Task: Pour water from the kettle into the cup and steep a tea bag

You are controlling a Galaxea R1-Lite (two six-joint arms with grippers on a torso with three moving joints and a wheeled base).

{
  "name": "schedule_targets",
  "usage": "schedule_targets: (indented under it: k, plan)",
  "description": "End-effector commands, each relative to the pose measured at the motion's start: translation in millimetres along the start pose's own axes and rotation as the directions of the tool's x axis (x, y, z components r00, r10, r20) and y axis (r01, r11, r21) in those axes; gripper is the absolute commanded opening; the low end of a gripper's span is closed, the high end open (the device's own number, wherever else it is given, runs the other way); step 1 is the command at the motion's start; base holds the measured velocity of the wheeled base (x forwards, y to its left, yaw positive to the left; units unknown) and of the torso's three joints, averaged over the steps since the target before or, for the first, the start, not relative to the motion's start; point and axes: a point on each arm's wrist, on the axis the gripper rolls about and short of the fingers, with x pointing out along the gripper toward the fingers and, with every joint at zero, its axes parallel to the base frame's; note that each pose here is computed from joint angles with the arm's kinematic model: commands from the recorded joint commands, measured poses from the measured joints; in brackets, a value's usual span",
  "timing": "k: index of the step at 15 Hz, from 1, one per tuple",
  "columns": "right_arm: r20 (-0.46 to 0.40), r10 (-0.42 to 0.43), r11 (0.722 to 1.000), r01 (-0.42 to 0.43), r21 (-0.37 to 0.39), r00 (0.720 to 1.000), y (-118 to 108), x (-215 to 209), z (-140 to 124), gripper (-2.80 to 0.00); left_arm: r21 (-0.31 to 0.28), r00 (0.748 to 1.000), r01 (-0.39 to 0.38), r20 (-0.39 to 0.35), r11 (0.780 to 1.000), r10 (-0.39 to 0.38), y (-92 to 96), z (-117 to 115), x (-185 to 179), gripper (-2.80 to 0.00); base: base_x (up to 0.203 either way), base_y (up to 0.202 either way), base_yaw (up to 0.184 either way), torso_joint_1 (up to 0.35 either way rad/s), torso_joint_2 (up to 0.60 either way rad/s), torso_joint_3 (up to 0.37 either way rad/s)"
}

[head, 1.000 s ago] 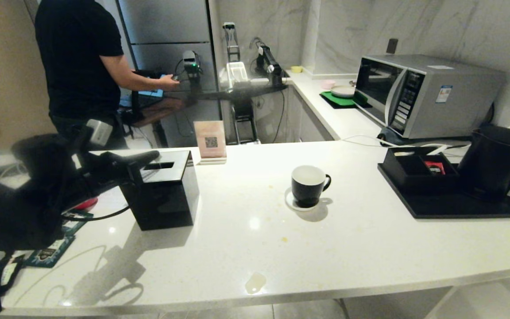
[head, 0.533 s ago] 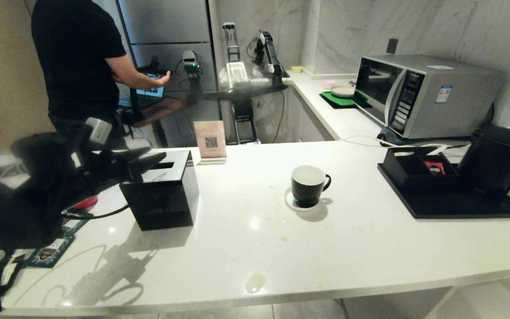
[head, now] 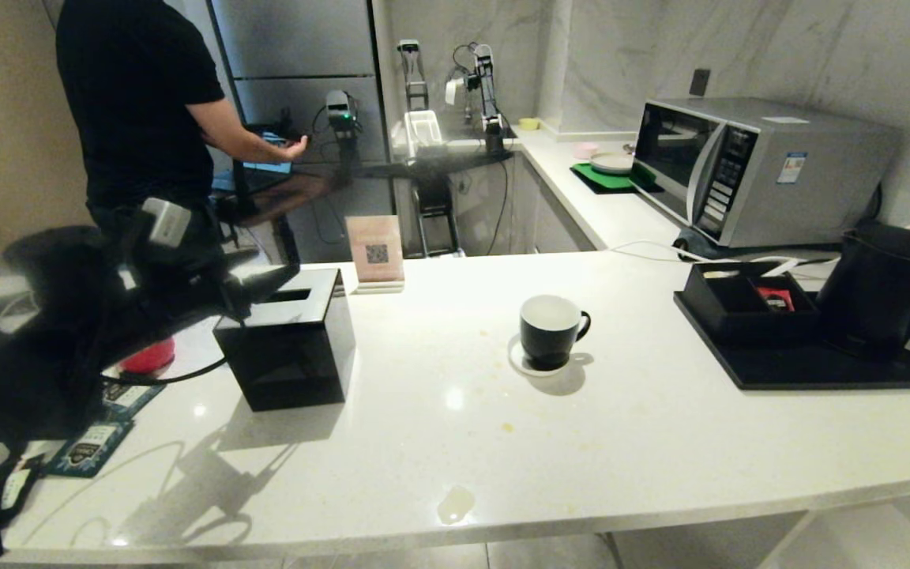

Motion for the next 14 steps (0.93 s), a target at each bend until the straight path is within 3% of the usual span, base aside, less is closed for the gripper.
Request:
schedule_targets:
  k: [1, 9, 10, 14]
  plan:
    - [-0.001, -0.001, 1.0, 0.001, -0.001, 1.0, 0.0, 0.1, 0.0, -2.8, 0.019, 1.0, 0.006, 0.028, 1.0, -0.007, -3.7, 10.2, -3.6, 0.0, 0.0, 0.0, 0.0, 0.0, 0.0, 0.0]
    - [-0.001, -0.001, 1.0, 0.001, 0.0, 1.0, 0.0, 0.1, 0.0, -2.8, 0.067, 0.998, 0.007, 0.063, 0.998, -0.011, -14.4, 25.8, -15.5, 0.0, 0.0, 0.0, 0.0, 0.0, 0.0, 0.0]
    - [-0.001, -0.001, 1.0, 0.001, 0.0, 1.0, 0.0, 0.1, 0.0, -2.8, 0.081, 0.998, 0.008, 0.068, 0.997, -0.013, -15.9, 28.0, -16.4, -2.8, 0.0, 0.0, 0.0, 0.0, 0.0, 0.0]
    - [-0.001, -0.001, 1.0, 0.001, 0.0, 1.0, 0.0, 0.1, 0.0, -2.8, 0.13, 0.995, -0.002, 0.101, 0.991, -0.011, -19.7, 40.8, -24.0, -2.8, 0.0, 0.0, 0.0, 0.0, 0.0, 0.0]
